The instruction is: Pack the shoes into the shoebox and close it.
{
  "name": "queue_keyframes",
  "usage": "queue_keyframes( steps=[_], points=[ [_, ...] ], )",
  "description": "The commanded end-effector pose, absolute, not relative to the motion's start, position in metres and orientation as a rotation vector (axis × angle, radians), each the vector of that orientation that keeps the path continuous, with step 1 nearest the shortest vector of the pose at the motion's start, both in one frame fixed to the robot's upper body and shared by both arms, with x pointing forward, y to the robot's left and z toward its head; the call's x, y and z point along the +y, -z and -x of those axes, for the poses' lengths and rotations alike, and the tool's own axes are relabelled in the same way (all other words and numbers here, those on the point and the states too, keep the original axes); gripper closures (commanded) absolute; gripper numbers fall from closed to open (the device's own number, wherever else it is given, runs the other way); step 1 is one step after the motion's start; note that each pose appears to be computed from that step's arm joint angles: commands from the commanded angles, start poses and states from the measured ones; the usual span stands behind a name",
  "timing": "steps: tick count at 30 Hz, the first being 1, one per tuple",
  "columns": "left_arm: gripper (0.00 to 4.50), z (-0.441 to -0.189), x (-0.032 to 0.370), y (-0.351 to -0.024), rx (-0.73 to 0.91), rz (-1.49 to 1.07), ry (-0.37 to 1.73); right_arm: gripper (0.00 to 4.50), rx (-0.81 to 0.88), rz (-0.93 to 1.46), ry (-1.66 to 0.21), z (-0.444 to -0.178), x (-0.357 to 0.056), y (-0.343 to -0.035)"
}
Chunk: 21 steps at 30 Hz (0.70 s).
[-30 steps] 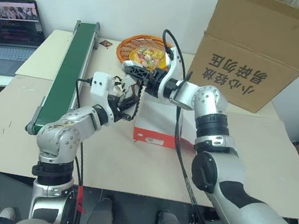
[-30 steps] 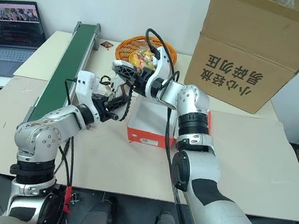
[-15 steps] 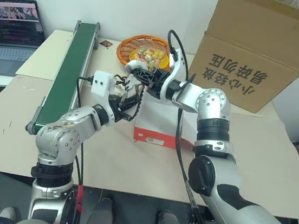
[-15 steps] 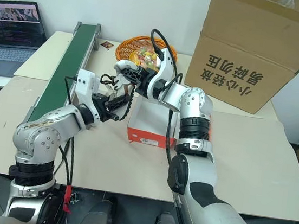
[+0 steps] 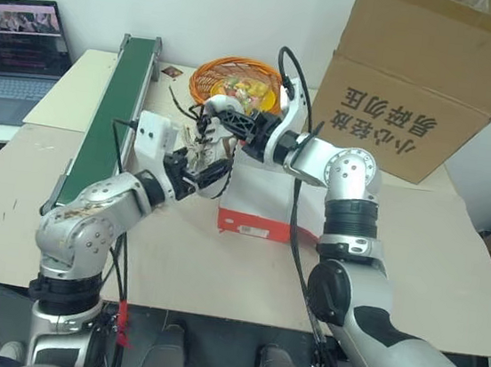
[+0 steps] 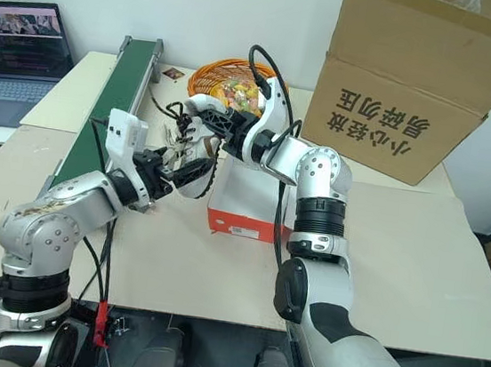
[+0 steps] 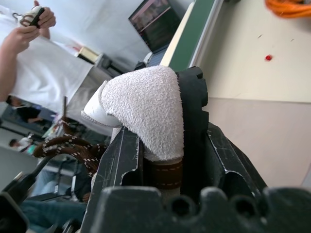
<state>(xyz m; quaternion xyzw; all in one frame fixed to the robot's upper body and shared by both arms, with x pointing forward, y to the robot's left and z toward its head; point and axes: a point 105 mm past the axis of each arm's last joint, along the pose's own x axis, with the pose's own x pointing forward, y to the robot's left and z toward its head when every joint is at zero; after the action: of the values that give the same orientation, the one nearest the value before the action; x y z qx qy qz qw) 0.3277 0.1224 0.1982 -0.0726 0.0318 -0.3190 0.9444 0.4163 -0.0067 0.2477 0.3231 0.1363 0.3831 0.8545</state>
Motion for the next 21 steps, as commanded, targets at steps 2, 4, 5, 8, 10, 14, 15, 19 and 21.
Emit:
queue_keyframes(
  steps=[2,4,5,8,10,14,15,19,21],
  points=[
    [0.49,-0.32,0.119,-0.207,0.03,0.172,0.663,3.19,0.117,-0.653,-0.602,-0.446,-0.054,-0.271],
    [0.49,-0.319,0.118,-0.206,0.033,0.158,0.656,3.19,0.087,-0.64,-0.502,-0.457,-0.078,-0.268],
    [0.49,-0.319,0.118,-0.205,0.033,0.153,0.652,3.19,0.074,-0.609,-0.466,-0.461,-0.087,-0.267],
    [0.49,-0.318,0.121,-0.203,0.041,0.136,0.642,3.19,0.11,-0.506,-0.395,-0.466,-0.104,-0.257],
    [0.49,-0.317,0.128,-0.203,0.042,0.109,0.627,3.19,0.175,-0.424,-0.377,-0.466,-0.11,-0.248],
    [0.49,-0.308,0.138,-0.203,0.038,-0.074,0.679,3.19,0.308,-0.314,-0.474,-0.455,-0.11,-0.242],
    [0.49,-0.304,0.139,-0.202,0.041,-0.111,0.706,3.19,0.342,-0.292,-0.494,-0.451,-0.11,-0.24],
    [0.49,-0.294,0.151,-0.199,0.057,-0.224,0.761,3.19,0.471,-0.313,-0.539,-0.439,-0.108,-0.234],
    [0.49,-0.289,0.156,-0.2,0.051,-0.276,0.799,3.19,0.522,-0.322,-0.538,-0.436,-0.104,-0.232]
  ],
)
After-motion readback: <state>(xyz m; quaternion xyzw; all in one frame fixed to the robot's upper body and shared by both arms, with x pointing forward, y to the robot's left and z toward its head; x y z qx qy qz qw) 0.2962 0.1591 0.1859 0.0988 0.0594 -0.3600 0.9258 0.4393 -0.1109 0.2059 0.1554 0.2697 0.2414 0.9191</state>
